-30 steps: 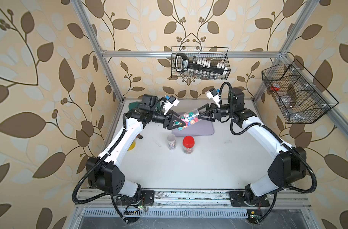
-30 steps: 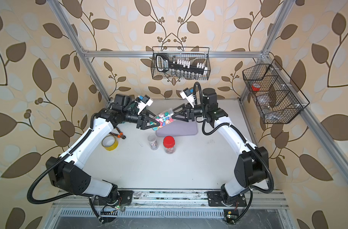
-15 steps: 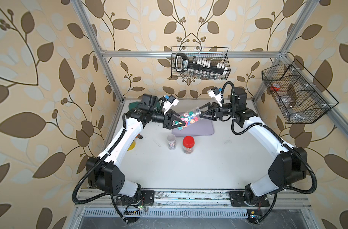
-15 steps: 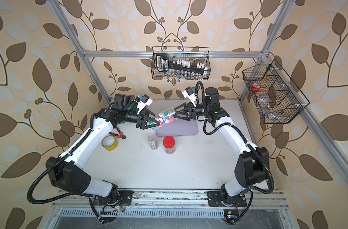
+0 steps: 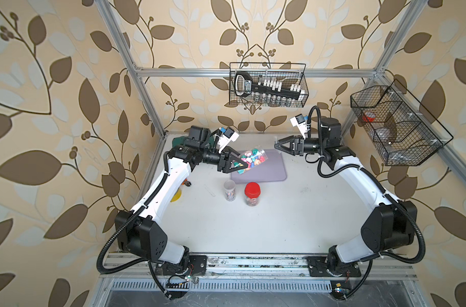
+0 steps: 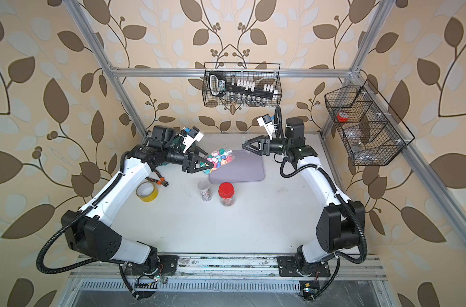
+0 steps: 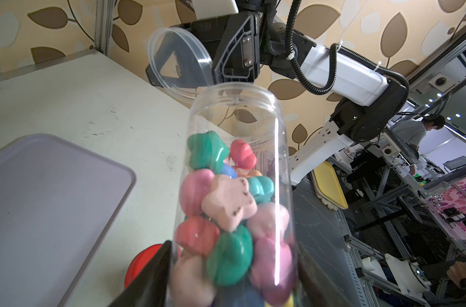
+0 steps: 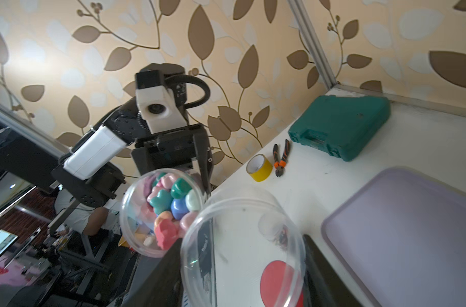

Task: Pour the candies out of the jar
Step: 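Unscrew the lid from the jar, then place the lid at the center of the board, then pour the candies out of the jar onto the tray.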

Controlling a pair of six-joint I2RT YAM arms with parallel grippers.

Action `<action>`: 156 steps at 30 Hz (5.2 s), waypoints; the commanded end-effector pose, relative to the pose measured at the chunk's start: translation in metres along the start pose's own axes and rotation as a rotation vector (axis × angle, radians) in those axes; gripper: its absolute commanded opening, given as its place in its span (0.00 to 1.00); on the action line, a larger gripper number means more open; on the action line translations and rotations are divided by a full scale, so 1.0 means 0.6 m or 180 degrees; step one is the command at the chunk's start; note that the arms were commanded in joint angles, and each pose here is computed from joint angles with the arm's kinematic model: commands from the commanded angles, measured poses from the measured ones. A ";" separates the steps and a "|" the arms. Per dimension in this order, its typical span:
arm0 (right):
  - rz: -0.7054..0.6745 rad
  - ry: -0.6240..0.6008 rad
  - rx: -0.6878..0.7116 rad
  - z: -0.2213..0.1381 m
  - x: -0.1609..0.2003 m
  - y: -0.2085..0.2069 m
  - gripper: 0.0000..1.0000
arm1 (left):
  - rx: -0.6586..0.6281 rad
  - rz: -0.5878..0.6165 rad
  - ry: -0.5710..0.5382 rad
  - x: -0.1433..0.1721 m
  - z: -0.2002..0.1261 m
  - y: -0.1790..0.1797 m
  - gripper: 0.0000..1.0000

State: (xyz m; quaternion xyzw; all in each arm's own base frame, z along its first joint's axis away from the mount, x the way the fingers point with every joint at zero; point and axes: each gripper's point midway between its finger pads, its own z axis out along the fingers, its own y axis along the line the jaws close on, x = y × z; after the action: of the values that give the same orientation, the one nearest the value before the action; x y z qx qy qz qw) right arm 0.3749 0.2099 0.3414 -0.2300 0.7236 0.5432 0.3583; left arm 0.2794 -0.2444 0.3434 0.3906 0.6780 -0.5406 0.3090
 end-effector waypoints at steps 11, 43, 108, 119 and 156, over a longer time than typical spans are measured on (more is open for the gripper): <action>0.0833 0.0288 0.2888 -0.122 0.120 -0.238 0.53 | 0.0179 0.0269 -0.0089 -0.015 -0.005 -0.027 0.59; 0.1241 0.0947 0.3877 -0.144 0.296 -0.443 0.58 | 0.0069 0.0183 -0.0038 0.002 -0.006 -0.023 0.59; 0.1057 0.0344 0.3691 -0.186 0.276 -0.316 0.87 | -0.1029 -0.0069 0.0551 0.093 0.044 0.261 0.59; 0.0999 0.0355 0.3714 -0.202 0.274 -0.312 0.86 | -0.1030 -0.0199 0.0644 0.111 0.058 0.302 0.59; 0.1102 0.0362 0.3576 -0.199 0.289 -0.328 0.85 | -0.1315 -0.0394 0.1326 0.176 0.111 0.339 0.59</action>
State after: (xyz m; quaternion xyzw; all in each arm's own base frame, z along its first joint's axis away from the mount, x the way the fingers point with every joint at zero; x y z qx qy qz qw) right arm 0.3727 0.0451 0.1082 0.0961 0.9444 0.1102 0.2944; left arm 0.3949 -0.2562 0.1152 0.3606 0.8611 -0.3134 0.1738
